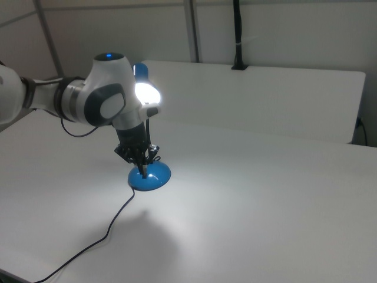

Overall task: Turn off the lamp
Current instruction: 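Lower the gripper onto the switch on the blue base and press, then lift the gripper up and away from the lamp base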

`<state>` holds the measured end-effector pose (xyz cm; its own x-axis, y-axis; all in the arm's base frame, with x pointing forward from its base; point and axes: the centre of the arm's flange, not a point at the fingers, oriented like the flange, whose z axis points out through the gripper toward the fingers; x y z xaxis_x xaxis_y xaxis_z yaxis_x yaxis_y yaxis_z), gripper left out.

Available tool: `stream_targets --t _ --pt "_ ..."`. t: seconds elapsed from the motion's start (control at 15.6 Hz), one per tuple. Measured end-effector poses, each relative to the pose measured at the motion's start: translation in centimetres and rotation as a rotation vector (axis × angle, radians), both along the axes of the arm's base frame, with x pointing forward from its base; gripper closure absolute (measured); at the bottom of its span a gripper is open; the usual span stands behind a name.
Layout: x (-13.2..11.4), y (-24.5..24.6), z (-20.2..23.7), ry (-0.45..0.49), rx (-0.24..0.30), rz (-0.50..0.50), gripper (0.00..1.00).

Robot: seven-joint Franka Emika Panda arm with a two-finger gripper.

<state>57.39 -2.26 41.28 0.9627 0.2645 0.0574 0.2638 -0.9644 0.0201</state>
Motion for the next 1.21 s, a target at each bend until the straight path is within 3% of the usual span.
stream_targets --t 0.64,1.21 --pt "2.8 3.4 -5.0 -0.100 0.041 -0.114 0.99" --pt "3.4 4.8 -7.3 -0.112 0.063 -0.115 0.99"
